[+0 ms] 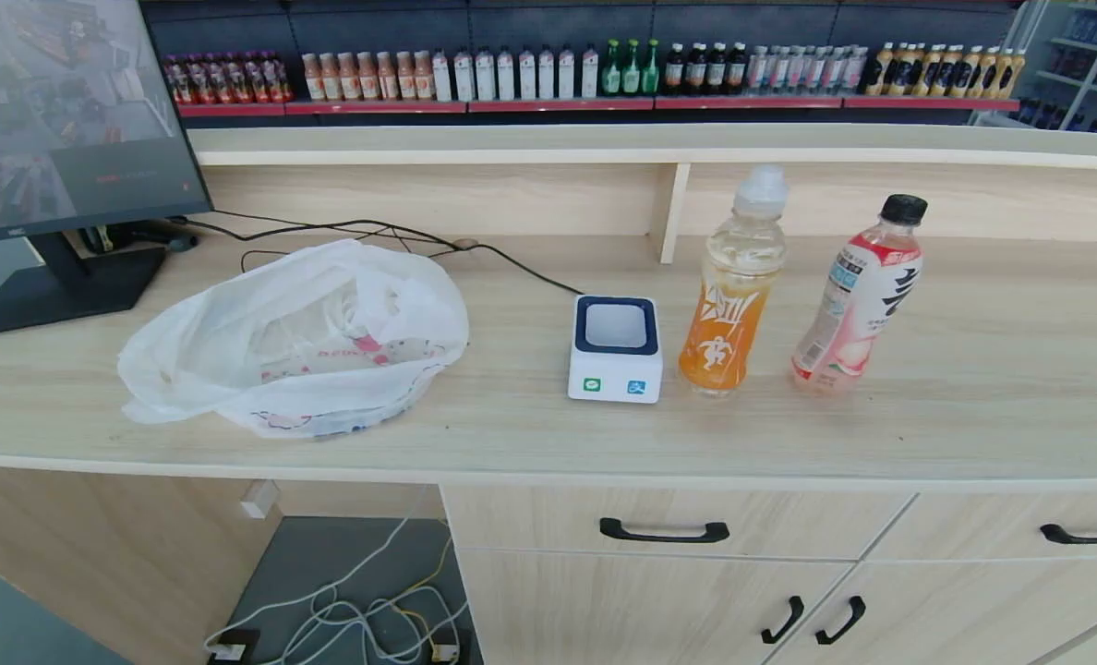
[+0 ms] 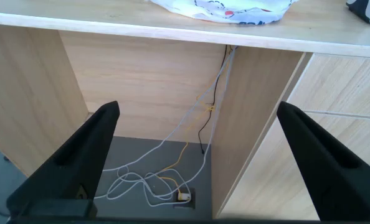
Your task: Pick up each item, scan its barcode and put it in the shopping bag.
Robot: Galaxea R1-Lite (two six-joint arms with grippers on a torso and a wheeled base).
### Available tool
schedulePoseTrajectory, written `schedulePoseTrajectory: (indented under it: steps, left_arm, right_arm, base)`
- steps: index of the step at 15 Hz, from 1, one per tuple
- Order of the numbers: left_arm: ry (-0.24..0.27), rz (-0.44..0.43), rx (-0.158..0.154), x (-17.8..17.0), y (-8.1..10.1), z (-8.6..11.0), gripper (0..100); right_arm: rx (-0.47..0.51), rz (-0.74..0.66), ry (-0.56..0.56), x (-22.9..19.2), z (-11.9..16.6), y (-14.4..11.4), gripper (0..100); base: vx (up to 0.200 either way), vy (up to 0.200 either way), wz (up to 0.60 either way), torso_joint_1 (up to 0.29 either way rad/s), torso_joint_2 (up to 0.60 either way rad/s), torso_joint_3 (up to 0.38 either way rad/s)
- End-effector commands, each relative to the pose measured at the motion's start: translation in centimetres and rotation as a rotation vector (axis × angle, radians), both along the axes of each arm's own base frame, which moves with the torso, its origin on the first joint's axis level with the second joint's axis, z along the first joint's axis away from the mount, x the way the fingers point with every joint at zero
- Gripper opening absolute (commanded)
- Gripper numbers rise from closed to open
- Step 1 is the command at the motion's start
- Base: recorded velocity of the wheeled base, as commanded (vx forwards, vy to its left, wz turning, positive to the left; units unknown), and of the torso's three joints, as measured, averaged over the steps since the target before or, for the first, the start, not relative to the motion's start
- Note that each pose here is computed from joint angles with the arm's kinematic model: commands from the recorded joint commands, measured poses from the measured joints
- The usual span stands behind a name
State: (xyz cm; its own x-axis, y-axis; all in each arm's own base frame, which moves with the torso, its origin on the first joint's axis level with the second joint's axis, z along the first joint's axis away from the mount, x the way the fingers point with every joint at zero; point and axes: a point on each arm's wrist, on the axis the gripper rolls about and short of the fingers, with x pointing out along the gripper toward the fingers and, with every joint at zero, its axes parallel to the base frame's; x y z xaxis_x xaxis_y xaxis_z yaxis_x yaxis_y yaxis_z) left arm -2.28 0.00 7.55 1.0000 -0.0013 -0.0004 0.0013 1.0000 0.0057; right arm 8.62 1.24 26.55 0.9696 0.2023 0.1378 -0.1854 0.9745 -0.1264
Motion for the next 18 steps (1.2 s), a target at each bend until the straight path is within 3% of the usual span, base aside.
schedulePoseTrajectory:
  steps: [1,5,7,12,14,18]
  left_arm:
    - [0.000,0.000,0.000,0.0,0.0,0.0,100]
    - [0.000,0.000,0.000,0.0,0.0,0.0,100]
    - [0.000,0.000,0.000,0.0,0.0,0.0,100]
    - [0.000,0.000,0.000,0.0,0.0,0.0,100]
    - [0.000,0.000,0.000,0.0,0.0,0.0,100]
    - [0.000,0.000,0.000,0.0,0.0,0.0,100]
  right_arm:
    - [-0.003,0.047,0.056,6.7,2.5,1.9,100]
    - [0.028,0.072,0.004,12.2,3.7,6.2,100]
    - [0.029,0.089,0.006,14.0,1.8,7.3,100]
    - [0.151,0.125,-0.192,18.3,-4.3,9.6,100]
    - [0.137,0.123,-0.158,18.1,-6.6,9.5,100]
    - [0.128,0.120,-0.138,18.1,-7.2,9.6,100]
  base:
    - [0.000,0.000,0.00,0.000,0.00,0.000]
    - [0.000,0.000,0.00,0.000,0.00,0.000]
    - [0.000,0.000,0.00,0.000,0.00,0.000]
    - [0.000,0.000,0.00,0.000,0.00,0.000]
    - [0.000,0.000,0.00,0.000,0.00,0.000]
    - [0.000,0.000,0.00,0.000,0.00,0.000]
